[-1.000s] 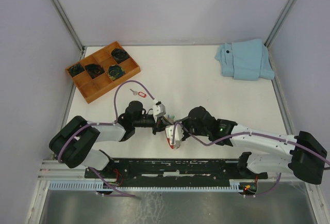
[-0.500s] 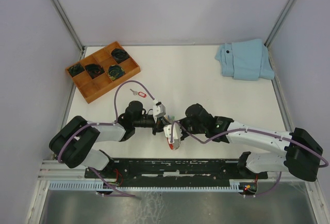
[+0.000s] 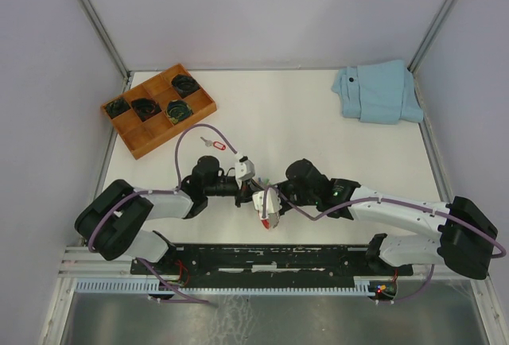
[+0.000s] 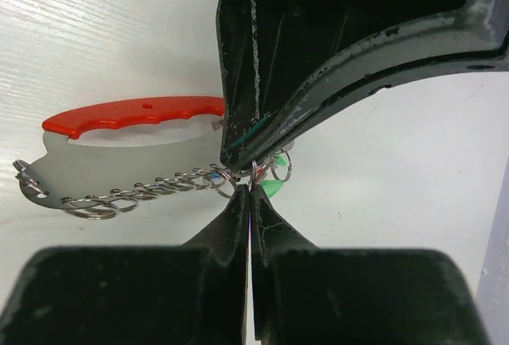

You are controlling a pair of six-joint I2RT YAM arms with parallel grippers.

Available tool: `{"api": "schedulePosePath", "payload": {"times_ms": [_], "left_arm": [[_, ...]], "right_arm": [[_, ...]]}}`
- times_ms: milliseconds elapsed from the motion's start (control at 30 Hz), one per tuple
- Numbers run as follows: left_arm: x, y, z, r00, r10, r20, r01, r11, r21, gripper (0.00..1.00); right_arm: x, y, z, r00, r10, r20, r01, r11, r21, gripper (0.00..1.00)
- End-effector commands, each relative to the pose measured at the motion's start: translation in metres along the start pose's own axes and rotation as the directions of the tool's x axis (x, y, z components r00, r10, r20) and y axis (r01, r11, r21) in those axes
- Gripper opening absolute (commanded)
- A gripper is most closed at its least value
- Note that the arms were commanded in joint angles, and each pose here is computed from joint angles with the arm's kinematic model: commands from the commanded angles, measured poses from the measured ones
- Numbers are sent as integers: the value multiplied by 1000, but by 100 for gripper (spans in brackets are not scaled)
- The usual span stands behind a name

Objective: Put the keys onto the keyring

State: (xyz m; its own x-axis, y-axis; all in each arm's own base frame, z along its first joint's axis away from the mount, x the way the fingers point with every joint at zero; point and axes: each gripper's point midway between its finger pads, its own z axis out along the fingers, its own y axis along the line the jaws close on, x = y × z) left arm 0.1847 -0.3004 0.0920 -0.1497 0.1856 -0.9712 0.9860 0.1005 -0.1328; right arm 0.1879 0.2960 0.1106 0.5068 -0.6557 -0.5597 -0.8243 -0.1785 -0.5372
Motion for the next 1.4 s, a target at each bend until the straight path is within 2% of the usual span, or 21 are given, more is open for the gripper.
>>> {"api": "schedulePosePath", "payload": {"times_ms": [0, 433, 600, 767, 867, 1033, 1367], "left_arm": [[-36, 0, -2, 987, 115, 109, -114, 993, -16, 3], [-42, -1, -4, 981, 120, 152, -117, 993, -31, 3], [-37, 0, -2, 986, 111, 128, -109, 994, -22, 3], [-32, 4, 0, 990, 98, 96, -96, 995, -25, 20], [-29, 4, 1, 992, 92, 88, -91, 996, -16, 25], [-29, -1, 4, 993, 78, 86, -80, 997, 22, 29], [-25, 1, 7, 995, 62, 73, -65, 997, 31, 30]], "right_arm": [[13, 1, -3, 998, 49, -48, -48, 999, 18, 1], [13, 13, 7, 996, 91, -4, -91, 996, 16, 1], [4, -7, -5, 999, 52, 13, -53, 994, 99, 1], [-11, -22, -18, 999, 9, 43, -14, 992, 122, 1], [-19, -25, -20, 998, -6, 61, -1, 993, 116, 1], [-23, -27, -17, 998, -17, 64, 10, 995, 100, 1], [-31, -26, -11, 997, -41, 70, 36, 997, 73, 1]]}}
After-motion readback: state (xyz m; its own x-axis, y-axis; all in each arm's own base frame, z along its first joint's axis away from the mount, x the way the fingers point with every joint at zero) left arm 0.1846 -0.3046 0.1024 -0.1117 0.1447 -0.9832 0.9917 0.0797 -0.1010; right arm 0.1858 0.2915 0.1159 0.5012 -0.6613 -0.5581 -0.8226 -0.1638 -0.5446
